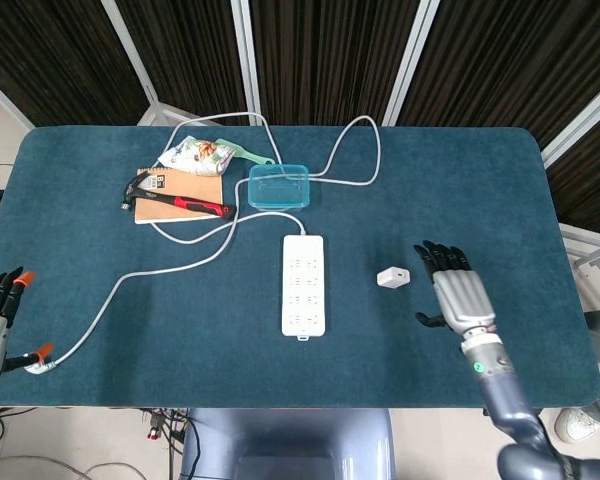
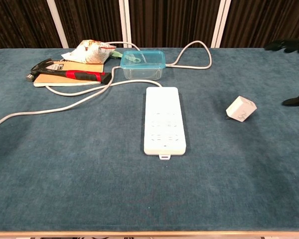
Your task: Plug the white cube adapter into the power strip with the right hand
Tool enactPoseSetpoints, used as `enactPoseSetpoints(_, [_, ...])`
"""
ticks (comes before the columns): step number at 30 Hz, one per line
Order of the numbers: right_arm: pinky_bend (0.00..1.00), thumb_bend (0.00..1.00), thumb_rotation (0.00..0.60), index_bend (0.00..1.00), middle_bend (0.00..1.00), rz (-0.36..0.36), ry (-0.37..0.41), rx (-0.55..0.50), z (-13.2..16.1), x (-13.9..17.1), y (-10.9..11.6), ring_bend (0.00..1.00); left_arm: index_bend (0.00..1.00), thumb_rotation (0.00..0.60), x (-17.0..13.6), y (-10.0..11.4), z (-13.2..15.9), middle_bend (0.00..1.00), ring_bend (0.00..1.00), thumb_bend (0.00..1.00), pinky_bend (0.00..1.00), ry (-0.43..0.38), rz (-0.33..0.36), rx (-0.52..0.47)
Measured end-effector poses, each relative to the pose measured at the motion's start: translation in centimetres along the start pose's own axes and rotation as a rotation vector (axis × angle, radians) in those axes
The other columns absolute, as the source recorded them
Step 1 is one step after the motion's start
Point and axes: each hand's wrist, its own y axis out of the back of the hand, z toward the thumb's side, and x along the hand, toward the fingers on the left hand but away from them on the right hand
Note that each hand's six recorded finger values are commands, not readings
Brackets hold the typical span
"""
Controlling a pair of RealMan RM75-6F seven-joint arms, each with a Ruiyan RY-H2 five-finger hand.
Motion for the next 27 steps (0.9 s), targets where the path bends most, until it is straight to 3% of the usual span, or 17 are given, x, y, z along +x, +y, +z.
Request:
enactPoseSetpoints(9, [0.0,0.25,0.6,0.22,0.26,0.023,-0.053,0.002,-0.1,-2.9,-2.7,0.14,0.0,0.6,0.1,-0.1,-0.1,0.0,0.0,0.0,0.0,0.007,-0.007,-0.001])
enactPoseSetpoints(18, [0.01,0.27,0.6,0.35,0.36,0.017,-0.097,-0.028,-1.3,-4.4,-3.4,0.18,0.0,0.6,0.1,-0.3,-0.2,0.0,0.0,0.0,0.0,0.013,-0.014,-0.003])
enactPoseSetpoints(27, [0.01,0.27,0.6,0.35,0.37,0.036,-0.123,-0.036,-1.8,-5.9,-4.5,0.18,0.0,0.6,0.2,-0.4,-0.2,0.0,0.0,0.0,0.0,0.019,-0.022,-0.005])
